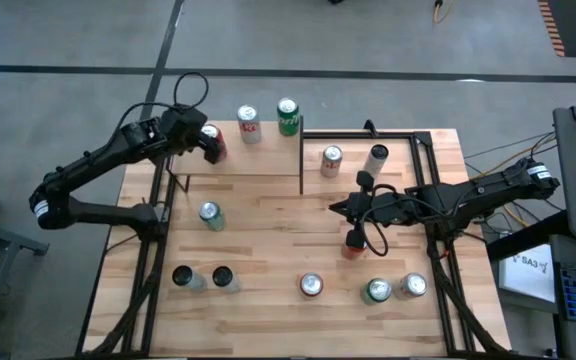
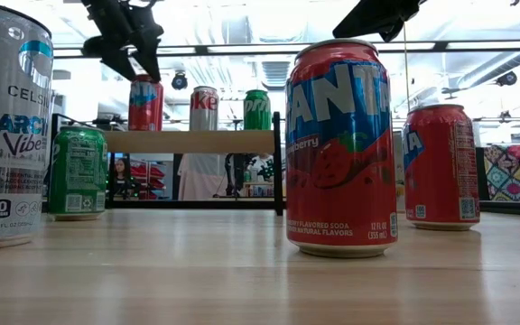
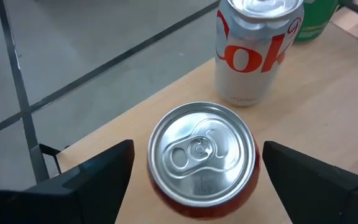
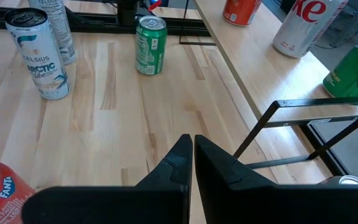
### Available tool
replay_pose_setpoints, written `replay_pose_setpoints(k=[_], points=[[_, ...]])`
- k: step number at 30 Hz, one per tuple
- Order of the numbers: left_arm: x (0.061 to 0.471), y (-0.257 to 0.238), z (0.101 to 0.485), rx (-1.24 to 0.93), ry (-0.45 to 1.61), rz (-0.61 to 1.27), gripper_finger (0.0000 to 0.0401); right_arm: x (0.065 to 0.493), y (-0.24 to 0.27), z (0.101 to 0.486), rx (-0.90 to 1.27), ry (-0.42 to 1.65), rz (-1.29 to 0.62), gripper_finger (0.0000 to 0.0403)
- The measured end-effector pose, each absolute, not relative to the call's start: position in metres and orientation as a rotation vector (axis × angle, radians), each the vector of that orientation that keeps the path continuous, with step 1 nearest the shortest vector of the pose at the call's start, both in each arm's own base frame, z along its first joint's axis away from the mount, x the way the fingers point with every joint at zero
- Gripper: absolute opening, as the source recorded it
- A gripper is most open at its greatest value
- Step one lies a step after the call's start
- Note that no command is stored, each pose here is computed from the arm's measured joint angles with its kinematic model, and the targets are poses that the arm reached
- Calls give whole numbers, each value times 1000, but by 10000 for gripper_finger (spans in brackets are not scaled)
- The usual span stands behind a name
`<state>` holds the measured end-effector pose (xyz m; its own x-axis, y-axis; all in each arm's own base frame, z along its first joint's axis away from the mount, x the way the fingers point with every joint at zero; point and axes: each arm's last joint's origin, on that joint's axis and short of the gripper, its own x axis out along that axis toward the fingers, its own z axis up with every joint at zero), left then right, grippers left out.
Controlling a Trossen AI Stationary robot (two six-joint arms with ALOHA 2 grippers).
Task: Place canned beverage on shelf
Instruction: Put the top left red soda can on the shelf
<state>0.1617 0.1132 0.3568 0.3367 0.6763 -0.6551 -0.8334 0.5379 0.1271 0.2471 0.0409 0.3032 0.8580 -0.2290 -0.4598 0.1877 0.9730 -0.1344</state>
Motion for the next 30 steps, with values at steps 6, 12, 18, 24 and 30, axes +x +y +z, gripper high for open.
replay_pose_setpoints(k=[6,12,18,24,30], points=[[151,107,365,-248,672,998,341,247,41,303,-86,493,-219,9],[138,98,375,-276,592,1006,341,247,41,303,-85,492,-219,9],[131,82,382,-273,537,940,309,247,41,303,-86,492,-221,9],[141,65,382,-264,534,823,205,247,41,303,-86,491,-222,9],[158,53,372,-268,582,744,62,248,41,304,-84,484,-222,9]])
